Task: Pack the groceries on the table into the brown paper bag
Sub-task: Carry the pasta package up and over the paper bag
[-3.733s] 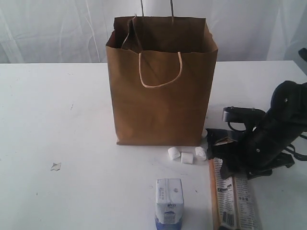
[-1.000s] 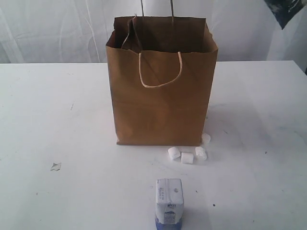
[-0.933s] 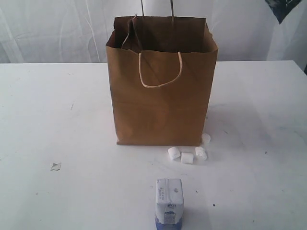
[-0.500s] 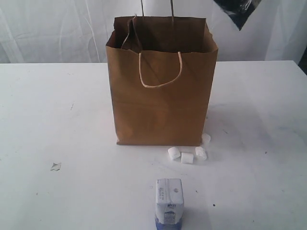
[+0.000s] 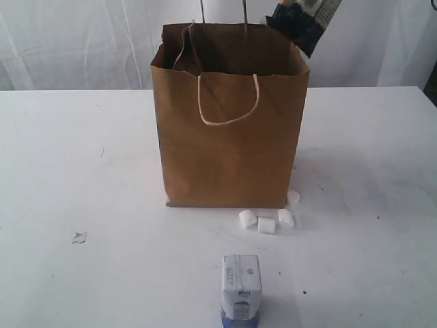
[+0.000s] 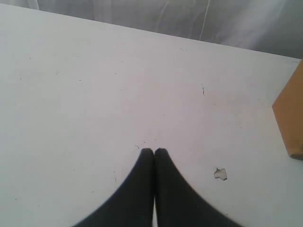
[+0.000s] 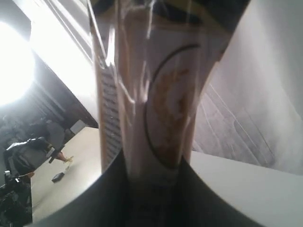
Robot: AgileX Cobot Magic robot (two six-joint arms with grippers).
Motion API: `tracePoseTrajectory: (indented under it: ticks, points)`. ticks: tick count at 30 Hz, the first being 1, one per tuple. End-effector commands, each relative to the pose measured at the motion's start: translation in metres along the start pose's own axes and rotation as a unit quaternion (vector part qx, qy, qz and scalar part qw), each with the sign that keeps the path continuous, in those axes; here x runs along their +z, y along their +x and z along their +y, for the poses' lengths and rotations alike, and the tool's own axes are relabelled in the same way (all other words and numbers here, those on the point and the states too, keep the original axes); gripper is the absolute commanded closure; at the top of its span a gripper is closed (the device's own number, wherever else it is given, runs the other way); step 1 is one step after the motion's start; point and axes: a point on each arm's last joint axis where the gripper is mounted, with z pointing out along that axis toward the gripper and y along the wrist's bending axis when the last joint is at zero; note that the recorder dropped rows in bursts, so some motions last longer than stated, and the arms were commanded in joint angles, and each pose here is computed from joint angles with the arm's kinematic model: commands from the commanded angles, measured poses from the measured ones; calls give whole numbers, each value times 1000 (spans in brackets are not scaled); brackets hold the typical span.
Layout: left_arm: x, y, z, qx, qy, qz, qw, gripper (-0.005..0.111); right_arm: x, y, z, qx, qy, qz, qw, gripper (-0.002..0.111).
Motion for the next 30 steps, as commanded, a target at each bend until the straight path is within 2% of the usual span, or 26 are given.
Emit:
tracePoseTrajectory:
  ticks: [1,7,14,23,30]
  points:
    - [0,1,0,-3,-1,-3,1000,107,10,-12,28,-46,-53,-33,997,108]
    - [0,1,0,-3,-1,-3,1000,107,19,-7,33,-106,-63,-29,992,108]
    - [0,1,0,-3,-1,-3,1000,107,20,-7,34,-111,-64,-29,991,108]
    - [0,1,0,-3,-1,-3,1000,107,11,-19,71,-151,-75,-40,985,108]
    - [0,1,0,-3,-1,-3,1000,107,23,-14,84,-153,-94,-32,983,108]
